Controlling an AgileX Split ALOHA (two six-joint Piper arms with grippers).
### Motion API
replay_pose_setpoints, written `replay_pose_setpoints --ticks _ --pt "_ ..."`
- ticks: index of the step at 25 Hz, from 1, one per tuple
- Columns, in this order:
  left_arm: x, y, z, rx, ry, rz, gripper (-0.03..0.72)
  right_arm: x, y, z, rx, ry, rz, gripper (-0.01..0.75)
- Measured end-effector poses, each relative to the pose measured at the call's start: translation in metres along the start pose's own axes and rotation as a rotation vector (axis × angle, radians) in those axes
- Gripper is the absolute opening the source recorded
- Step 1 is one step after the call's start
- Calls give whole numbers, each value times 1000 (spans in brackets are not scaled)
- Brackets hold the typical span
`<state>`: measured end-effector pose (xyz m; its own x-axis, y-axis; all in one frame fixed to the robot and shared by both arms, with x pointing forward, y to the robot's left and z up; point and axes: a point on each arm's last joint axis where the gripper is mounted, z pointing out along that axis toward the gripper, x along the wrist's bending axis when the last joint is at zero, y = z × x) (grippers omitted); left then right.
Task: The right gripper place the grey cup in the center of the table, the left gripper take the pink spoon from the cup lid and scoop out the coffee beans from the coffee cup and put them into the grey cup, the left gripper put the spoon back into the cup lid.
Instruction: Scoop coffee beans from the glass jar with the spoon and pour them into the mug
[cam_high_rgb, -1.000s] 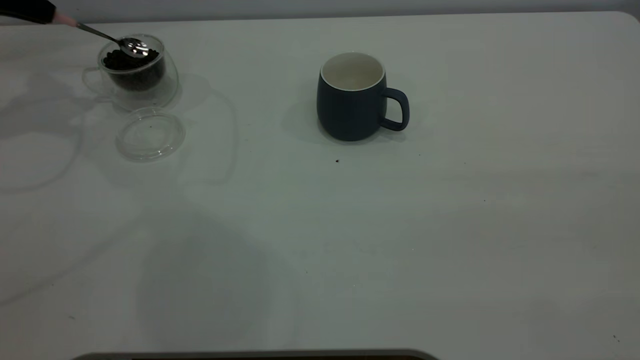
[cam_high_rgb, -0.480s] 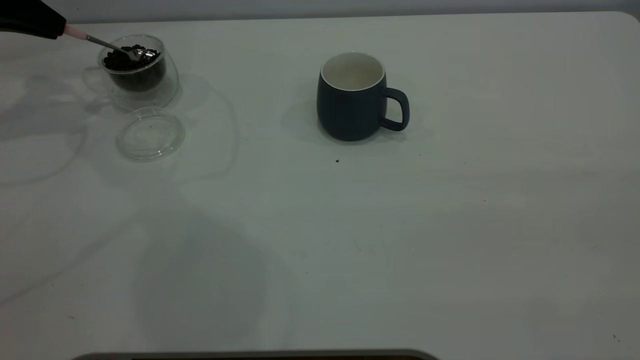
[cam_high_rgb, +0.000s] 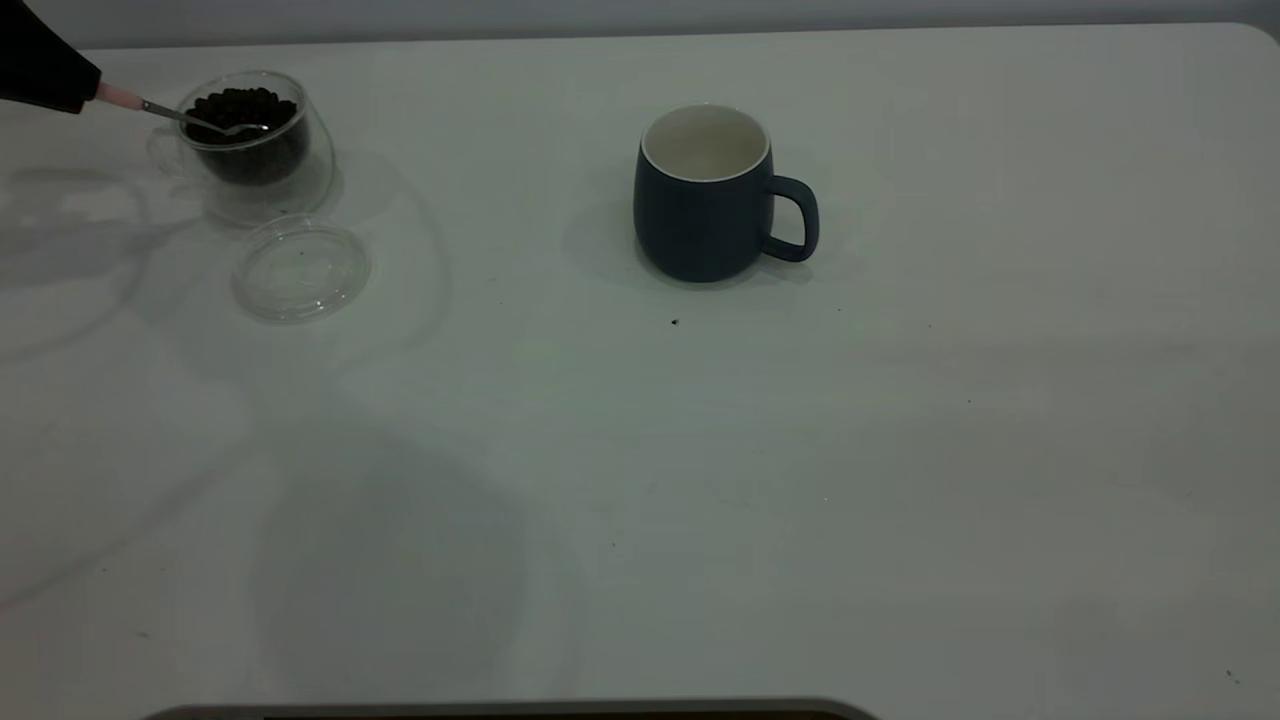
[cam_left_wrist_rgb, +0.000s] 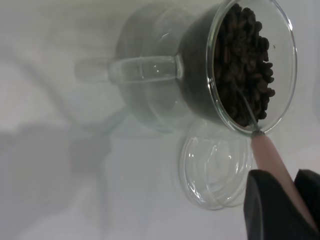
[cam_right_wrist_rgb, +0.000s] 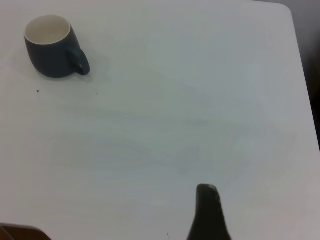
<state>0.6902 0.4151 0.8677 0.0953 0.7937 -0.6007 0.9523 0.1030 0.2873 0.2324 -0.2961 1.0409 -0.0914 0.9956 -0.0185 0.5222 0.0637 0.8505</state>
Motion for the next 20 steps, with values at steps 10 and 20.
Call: replay_pose_setpoints --ticks 10,20 --pt "-2 -1 -2 7 -42 -68 134 0 0 0 0 0 -1 590" --pt "22 -8 -17 -49 -125 -170 134 0 0 0 0 0 0 590"
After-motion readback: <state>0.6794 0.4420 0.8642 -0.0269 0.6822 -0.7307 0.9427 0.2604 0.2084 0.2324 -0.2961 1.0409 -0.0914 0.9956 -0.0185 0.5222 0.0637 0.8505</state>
